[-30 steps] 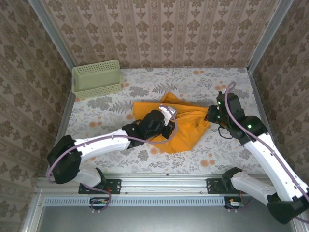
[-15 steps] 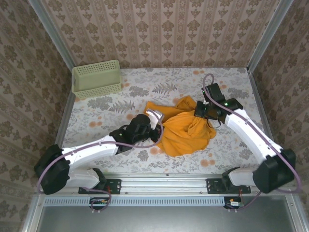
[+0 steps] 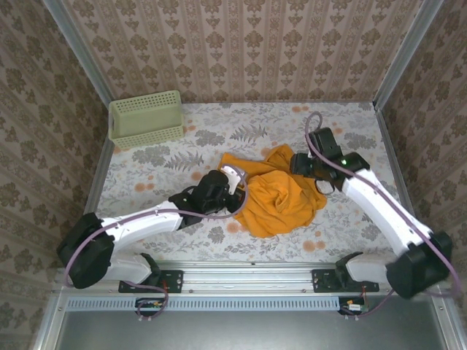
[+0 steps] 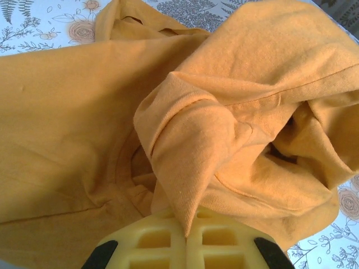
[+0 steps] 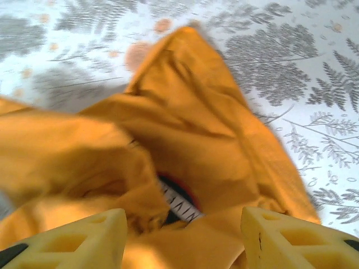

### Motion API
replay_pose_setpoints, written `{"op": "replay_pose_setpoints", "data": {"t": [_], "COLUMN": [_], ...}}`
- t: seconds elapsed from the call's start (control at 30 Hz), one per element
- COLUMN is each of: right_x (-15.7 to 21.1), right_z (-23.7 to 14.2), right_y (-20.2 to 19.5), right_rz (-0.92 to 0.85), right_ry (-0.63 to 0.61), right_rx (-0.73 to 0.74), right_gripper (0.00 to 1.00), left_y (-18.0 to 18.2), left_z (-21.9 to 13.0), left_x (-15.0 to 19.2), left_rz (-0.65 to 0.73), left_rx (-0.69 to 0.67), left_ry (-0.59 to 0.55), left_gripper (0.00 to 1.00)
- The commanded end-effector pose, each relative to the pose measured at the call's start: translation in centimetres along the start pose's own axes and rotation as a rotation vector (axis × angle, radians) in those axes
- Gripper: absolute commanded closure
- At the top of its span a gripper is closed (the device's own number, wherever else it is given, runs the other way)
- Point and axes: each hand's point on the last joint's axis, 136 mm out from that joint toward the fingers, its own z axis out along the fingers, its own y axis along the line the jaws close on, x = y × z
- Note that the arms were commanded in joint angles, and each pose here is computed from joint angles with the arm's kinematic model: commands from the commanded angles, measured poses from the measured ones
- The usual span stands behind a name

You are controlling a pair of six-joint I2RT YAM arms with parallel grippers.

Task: Fold the inside-out t-shirt

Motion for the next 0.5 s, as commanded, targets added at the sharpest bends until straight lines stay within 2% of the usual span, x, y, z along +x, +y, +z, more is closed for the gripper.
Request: {"op": "replay_pose_setpoints", "data": {"t": [0.0,0.13,0.33,0.47], "right_x": [3.8,6.7,10.2,10.6], "right_z": [-1.1,-1.4,0.3,2.2], "right_y": [0.4,2.6,2.5,3.2], "right_rz": [-0.027,-0.025,0.118,0.129], "right_ry": [0.037,0.047,0.135,0.157], "right_rx": [0.016,-0.021,0.029,0.031], "right_gripper": [0.42,0.43,0.4,0.41], "left_y": [-1.2,-1.5,-1.4,-1.5], "left_z": [0.1,0.2,0.1,0.1], "left_x": [-2.5,-3.1,-3.4,-3.6], "left_rz": [-0.018,-0.017,-0.014,-0.019], "left_rx": [0.041,0.054,0.041,0.047], "left_ry": [-0.049,-0.056,-0.058,-0.068], "left_gripper": [1.0,1.0,1.0,1.0]}}
